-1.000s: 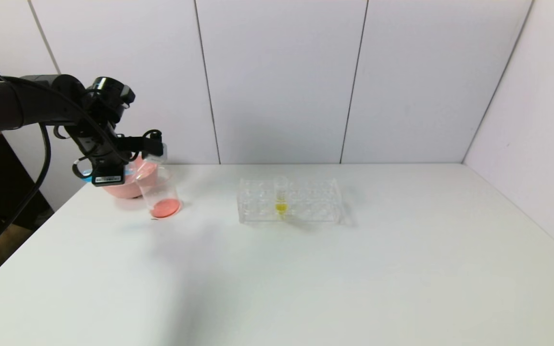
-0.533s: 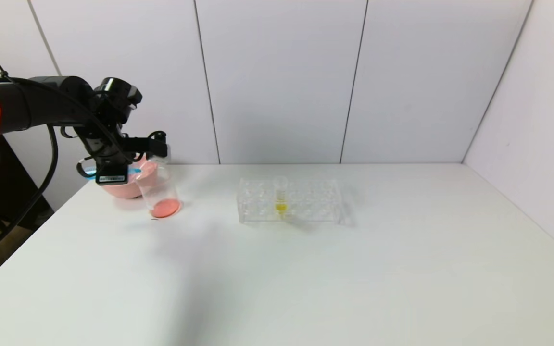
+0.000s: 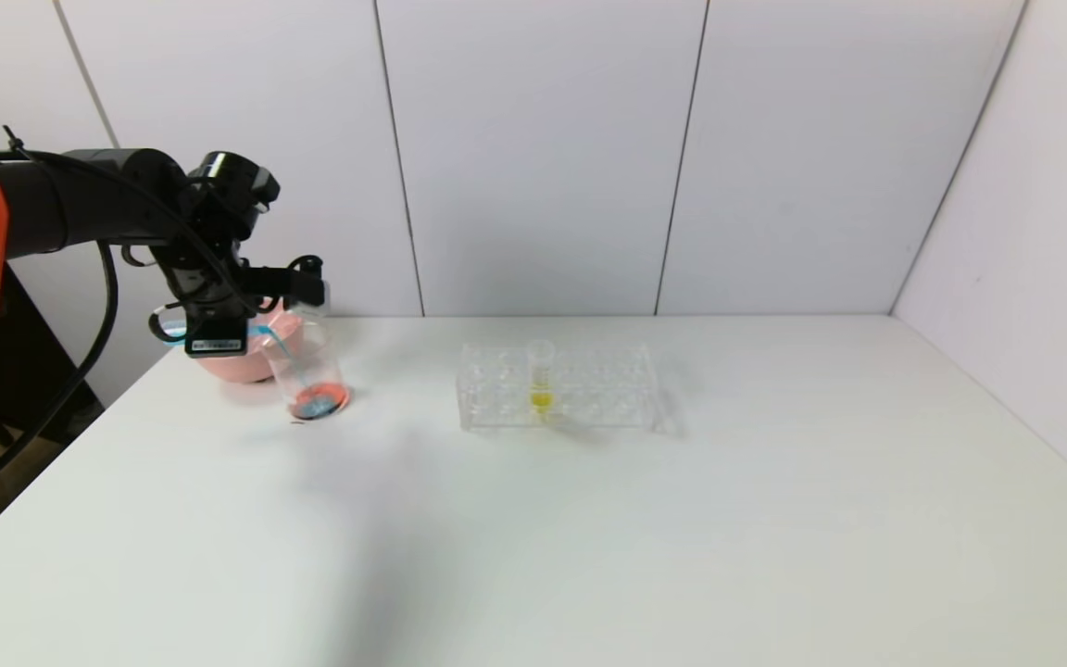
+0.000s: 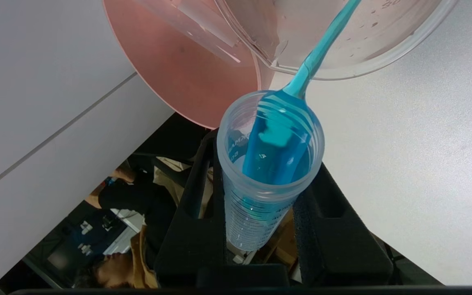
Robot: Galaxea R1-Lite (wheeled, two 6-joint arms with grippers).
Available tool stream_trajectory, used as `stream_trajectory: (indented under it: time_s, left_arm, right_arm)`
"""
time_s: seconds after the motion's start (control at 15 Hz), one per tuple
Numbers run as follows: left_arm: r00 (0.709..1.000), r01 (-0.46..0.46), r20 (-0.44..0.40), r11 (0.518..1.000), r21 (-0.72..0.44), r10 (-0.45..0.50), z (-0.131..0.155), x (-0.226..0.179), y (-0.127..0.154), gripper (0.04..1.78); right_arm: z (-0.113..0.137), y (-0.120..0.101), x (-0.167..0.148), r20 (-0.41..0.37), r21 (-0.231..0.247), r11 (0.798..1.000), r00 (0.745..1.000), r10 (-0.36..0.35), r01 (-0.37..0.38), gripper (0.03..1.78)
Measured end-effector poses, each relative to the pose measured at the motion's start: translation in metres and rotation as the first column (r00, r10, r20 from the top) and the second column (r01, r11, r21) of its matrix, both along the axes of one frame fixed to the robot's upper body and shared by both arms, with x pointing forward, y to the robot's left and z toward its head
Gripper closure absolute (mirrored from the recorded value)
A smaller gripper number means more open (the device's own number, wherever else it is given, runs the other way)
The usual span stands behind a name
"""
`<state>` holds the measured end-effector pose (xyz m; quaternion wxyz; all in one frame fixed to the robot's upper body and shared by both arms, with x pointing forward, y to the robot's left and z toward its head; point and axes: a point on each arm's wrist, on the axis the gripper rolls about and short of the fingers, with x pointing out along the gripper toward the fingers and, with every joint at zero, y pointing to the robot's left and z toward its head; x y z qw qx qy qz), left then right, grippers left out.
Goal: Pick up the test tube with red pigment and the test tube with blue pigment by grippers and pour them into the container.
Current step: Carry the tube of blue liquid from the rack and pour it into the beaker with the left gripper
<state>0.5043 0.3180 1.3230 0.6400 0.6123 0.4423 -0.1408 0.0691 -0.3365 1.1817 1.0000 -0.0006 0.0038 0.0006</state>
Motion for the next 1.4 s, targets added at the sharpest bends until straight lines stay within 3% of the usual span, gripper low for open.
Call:
stream_trajectory:
  time_s: [1.4]
  left_arm:
    - [1.000,0.003,0.010,1.000,0.030,-0.004,0.001,0.000,-0.010,1.35]
  right_arm:
    - [0.000,0.000,0.000,0.000,0.000,1.000,1.000,0.000,0.000,0.04]
